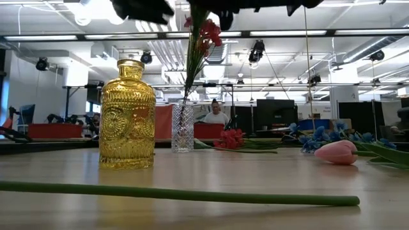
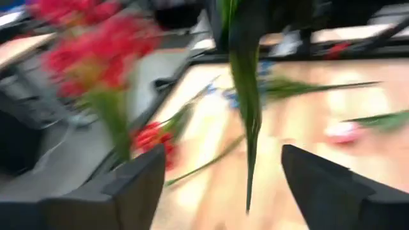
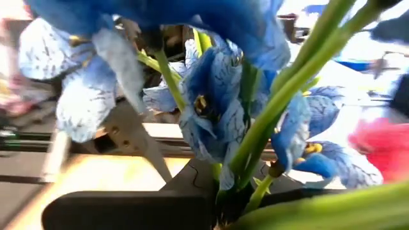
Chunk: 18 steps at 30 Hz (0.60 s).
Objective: Sort flowers into vase by color
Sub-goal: Put the left blue flowers into the transparent vase
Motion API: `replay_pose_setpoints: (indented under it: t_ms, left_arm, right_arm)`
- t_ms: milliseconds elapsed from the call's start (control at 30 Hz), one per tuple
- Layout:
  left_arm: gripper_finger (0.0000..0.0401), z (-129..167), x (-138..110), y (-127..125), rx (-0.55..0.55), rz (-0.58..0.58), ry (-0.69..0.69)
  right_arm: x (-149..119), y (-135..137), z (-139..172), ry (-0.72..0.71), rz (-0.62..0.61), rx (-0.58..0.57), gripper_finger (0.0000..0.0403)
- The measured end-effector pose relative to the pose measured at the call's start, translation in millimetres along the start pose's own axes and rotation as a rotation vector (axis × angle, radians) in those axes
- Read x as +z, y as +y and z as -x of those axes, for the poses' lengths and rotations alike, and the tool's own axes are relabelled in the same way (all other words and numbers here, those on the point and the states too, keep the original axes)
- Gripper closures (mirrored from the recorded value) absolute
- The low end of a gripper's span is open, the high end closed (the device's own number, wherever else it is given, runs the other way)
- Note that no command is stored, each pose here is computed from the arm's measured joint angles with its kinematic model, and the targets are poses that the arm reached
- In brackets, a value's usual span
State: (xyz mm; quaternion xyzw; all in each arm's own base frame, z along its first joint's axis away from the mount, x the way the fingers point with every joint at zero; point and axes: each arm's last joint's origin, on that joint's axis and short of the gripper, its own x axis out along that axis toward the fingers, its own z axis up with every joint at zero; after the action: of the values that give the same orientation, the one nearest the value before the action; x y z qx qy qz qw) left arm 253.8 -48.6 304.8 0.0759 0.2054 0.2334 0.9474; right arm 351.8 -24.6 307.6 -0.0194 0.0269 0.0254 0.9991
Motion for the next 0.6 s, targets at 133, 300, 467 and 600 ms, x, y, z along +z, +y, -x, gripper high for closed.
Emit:
replay_pose_setpoints:
  t_ms: [133,300,467,600]
  left_arm:
    - [0.0068,-9.6,-19.7,29.5,0.111,0.045,0.021]
    - [0.0064,-14.5,-53.5,54.1,-0.051,0.171,-0.043]
    - [0.0069,-13.9,-87.1,66.0,-0.178,0.237,-0.201]
    - [0.0069,-17.0,-110.0,68.5,-0.077,0.169,-0.229]
  right_arm:
    - [15.1,-30.3,18.2,-0.035,0.048,-0.097,0.039]
    - [33.3,-50.9,31.8,-0.065,-0.006,-0.106,0.039]
    - [42.1,-47.5,31.0,-0.052,-0.036,-0.038,0.039]
    - [40.9,-45.8,30.1,-0.03,-0.029,-0.039,0.039]
